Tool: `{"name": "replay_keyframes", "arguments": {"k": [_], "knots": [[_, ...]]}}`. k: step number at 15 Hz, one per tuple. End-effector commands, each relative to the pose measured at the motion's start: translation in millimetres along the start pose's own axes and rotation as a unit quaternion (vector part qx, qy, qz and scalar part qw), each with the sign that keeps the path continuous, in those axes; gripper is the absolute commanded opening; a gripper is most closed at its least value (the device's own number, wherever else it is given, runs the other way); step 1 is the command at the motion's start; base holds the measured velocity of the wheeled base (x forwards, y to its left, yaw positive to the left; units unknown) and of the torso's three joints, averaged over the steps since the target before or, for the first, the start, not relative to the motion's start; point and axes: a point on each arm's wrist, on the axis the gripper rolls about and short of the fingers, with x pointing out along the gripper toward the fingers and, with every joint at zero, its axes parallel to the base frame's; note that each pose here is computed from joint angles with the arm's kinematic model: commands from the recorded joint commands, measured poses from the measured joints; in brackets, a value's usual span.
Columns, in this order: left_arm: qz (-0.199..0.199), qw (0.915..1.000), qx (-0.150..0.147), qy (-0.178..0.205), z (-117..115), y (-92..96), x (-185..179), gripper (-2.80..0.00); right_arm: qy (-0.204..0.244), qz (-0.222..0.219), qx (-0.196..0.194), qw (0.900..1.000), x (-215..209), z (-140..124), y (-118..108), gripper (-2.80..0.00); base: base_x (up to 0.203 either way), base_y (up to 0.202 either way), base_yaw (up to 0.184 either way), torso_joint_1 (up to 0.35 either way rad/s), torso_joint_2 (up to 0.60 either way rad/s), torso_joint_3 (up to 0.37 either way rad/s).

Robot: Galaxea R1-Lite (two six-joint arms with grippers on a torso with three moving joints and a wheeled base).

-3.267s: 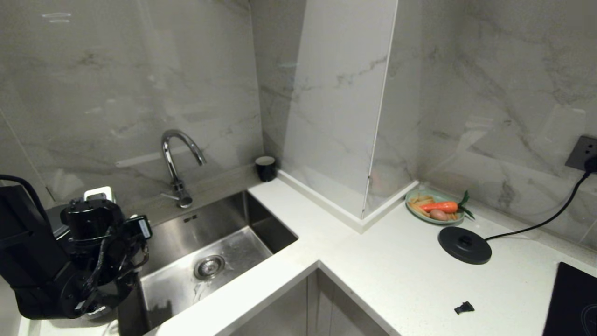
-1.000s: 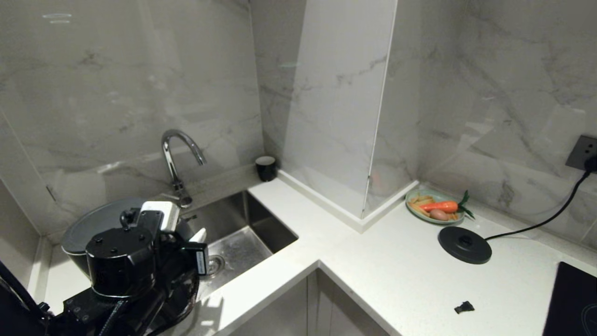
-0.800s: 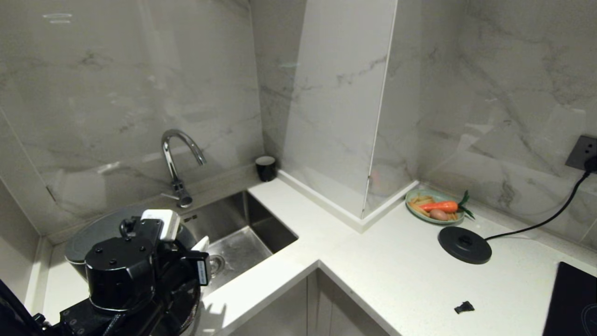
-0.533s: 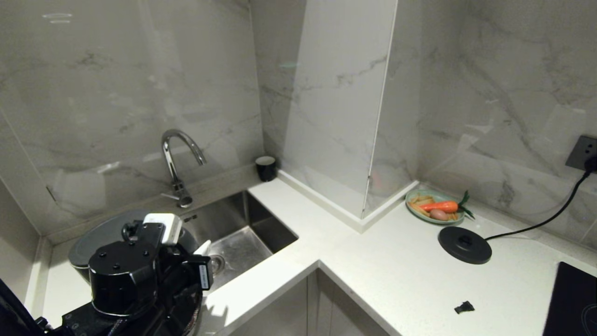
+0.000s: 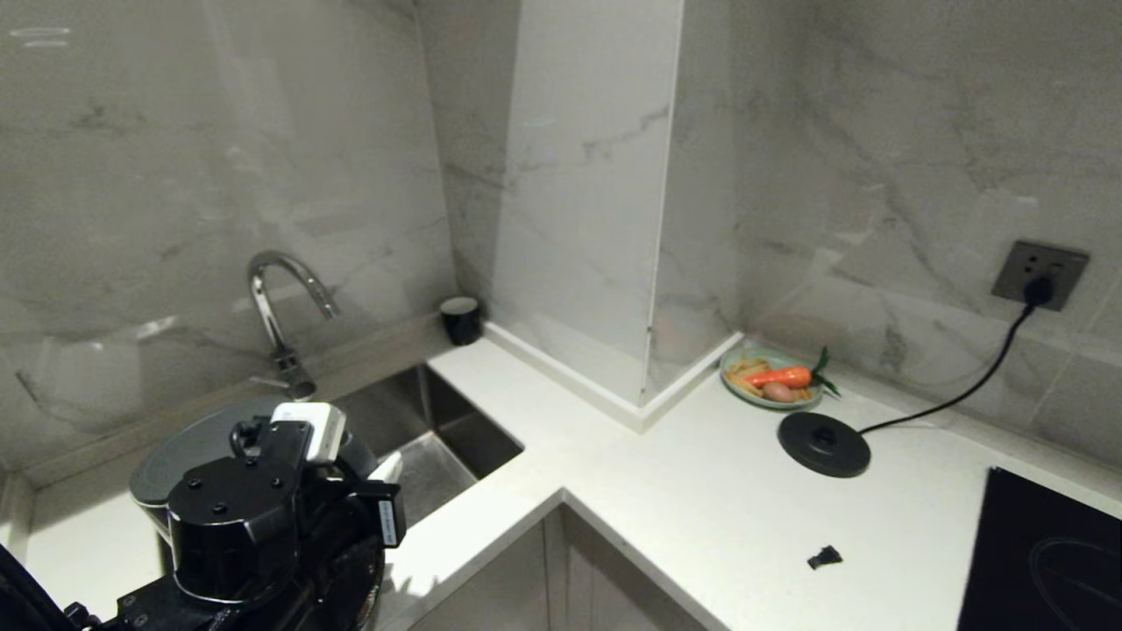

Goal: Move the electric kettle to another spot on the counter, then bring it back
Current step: Place it on the power base

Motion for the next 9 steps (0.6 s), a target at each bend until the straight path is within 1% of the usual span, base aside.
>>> {"name": "replay_keyframes", "arguments": {"k": [1,9], "knots": [[0.000,1.0000,-0.002,-0.003,0.6,-0.9,0.4,-2.80,0.001,0.000,0.000,1.000,0.1,0.0,0.0,-2.80,0.000,0.006,-0.173,0.002,0.00,0.002],[-0.002,0.9999,-0.005,-0.010,3.6,-0.5,-1.4,-2.80,0.001,0.000,0.000,1.000,0.1,0.0,0.0,-2.80,0.002,0.008,-0.175,0.003,0.00,0.003]]}}
